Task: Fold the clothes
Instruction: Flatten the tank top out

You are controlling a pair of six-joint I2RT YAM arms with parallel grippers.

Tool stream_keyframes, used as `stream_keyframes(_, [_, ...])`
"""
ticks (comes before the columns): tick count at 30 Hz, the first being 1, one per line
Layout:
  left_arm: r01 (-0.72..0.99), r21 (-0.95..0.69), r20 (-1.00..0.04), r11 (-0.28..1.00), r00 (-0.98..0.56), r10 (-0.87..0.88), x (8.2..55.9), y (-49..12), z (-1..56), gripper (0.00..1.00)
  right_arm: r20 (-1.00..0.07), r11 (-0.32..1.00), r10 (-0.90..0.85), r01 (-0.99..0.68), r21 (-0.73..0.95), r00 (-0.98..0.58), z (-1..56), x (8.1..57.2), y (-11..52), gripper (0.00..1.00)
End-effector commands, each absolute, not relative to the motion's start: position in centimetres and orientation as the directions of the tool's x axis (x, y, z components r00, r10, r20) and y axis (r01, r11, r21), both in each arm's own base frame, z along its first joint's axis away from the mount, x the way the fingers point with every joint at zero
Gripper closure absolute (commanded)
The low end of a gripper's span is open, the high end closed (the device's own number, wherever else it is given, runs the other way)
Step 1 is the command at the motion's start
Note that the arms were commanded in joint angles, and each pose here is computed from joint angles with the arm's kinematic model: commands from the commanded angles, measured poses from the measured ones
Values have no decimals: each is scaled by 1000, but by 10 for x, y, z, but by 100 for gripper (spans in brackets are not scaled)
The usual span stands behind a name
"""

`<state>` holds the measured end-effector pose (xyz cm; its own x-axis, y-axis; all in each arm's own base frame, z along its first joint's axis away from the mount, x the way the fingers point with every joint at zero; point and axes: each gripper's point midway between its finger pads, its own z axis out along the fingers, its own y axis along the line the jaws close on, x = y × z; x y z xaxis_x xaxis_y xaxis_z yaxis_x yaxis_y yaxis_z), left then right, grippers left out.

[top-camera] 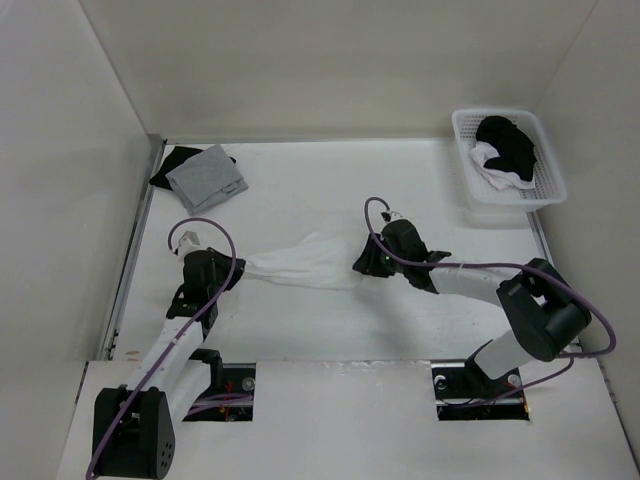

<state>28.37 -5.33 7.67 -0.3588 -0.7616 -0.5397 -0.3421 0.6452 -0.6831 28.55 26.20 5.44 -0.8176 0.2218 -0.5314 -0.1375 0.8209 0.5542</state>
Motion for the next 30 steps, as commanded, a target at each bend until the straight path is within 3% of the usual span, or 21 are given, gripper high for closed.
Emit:
stream_keyframes(1, [-289, -704, -553, 648, -349, -756, 288, -58, 88, 98, -572, 785, 266, -170, 596, -776, 78, 304, 274, 64])
stream_keyframes(13, [-285, -704, -555, 650, -350, -755, 289, -58, 89, 98, -540, 806, 278, -112, 581, -795, 57, 306, 266, 67])
stream_keyframes(22, [-284, -708, -553, 646, -346, -758, 288, -58, 92, 98, -560, 785, 296, -137, 605, -774, 68, 309, 270, 93])
stream_keyframes(26, [-243, -745, -545, 621, -314, -777, 292, -61, 121, 99, -604, 750, 329, -188, 635, -726, 111, 306, 268, 96])
stream_keyframes(30, [-134, -799, -547, 586, -242, -801, 289, -66, 190, 99, -685, 705, 385, -281, 651, -618, 197, 293, 254, 96])
